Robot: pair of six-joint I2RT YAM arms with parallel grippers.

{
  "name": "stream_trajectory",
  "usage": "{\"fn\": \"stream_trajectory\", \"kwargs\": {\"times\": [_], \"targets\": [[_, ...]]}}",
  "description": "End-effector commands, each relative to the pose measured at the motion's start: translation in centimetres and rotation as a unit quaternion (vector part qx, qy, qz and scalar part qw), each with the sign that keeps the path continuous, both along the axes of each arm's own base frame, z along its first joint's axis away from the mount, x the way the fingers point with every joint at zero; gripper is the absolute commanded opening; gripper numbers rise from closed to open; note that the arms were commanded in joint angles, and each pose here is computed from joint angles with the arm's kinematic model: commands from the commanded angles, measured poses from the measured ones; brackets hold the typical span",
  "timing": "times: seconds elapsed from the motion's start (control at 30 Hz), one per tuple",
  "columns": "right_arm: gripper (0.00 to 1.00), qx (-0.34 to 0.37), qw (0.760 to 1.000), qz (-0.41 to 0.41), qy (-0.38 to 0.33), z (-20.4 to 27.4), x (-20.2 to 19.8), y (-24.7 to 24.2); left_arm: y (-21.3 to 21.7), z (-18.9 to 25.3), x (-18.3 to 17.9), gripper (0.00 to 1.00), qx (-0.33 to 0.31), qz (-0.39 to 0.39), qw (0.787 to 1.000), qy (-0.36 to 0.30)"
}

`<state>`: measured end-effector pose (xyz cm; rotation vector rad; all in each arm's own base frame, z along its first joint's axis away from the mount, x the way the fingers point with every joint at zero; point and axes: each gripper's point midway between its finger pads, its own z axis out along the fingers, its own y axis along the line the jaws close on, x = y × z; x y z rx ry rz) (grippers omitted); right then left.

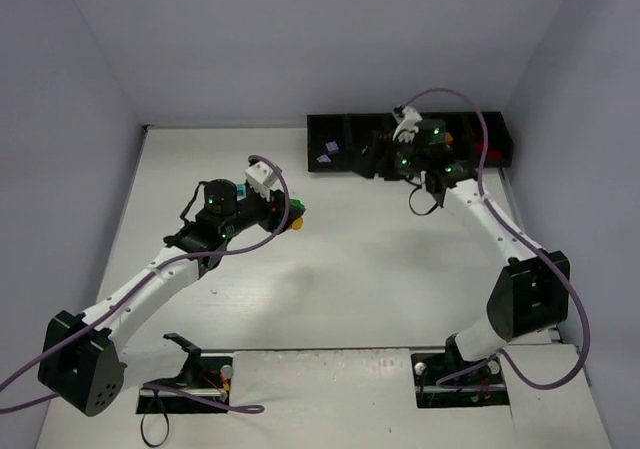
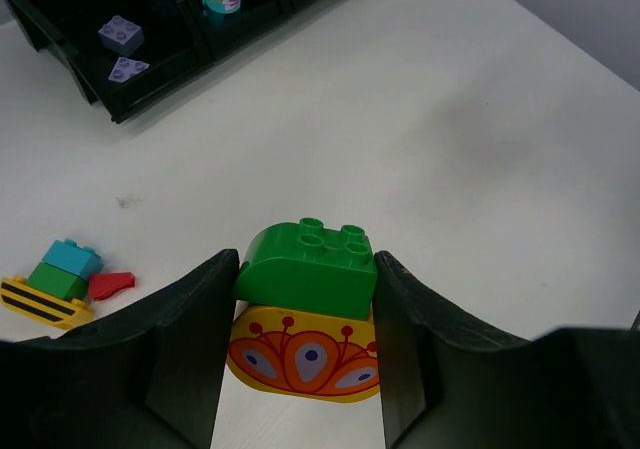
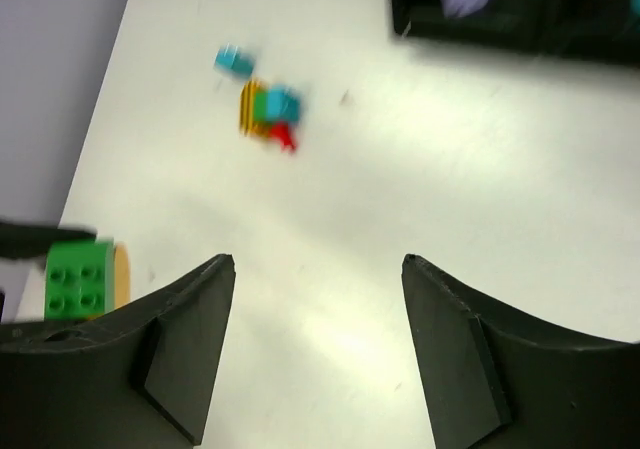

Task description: Sort the legos into containers by color

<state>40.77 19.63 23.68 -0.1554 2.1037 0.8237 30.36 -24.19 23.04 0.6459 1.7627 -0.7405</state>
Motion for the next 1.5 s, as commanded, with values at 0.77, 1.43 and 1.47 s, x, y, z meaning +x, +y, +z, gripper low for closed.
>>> {"fn": "stream_trajectory", "kwargs": {"times": [0.77,1.43,1.47], "targets": [[0.66,0.081,0.981,0.163,0.073,1.6,-11.5,13.1,-3.5,5.4,-2.2,0.25,0.058,-0.133,0.975,-0.168],[0.09,0.055,0.979,0.174,0.095,-0.1,-13.0,13.9,-4.2,5.1,-1.4,0.34,0.076,-0.122,0.976,-0.165],[0.04,0.052,0.98,0.168,0.09,-0.1,-12.8,13.7,-4.1,5.1,-1.3,0.37,0.078,-0.118,0.976,-0.163]]}}
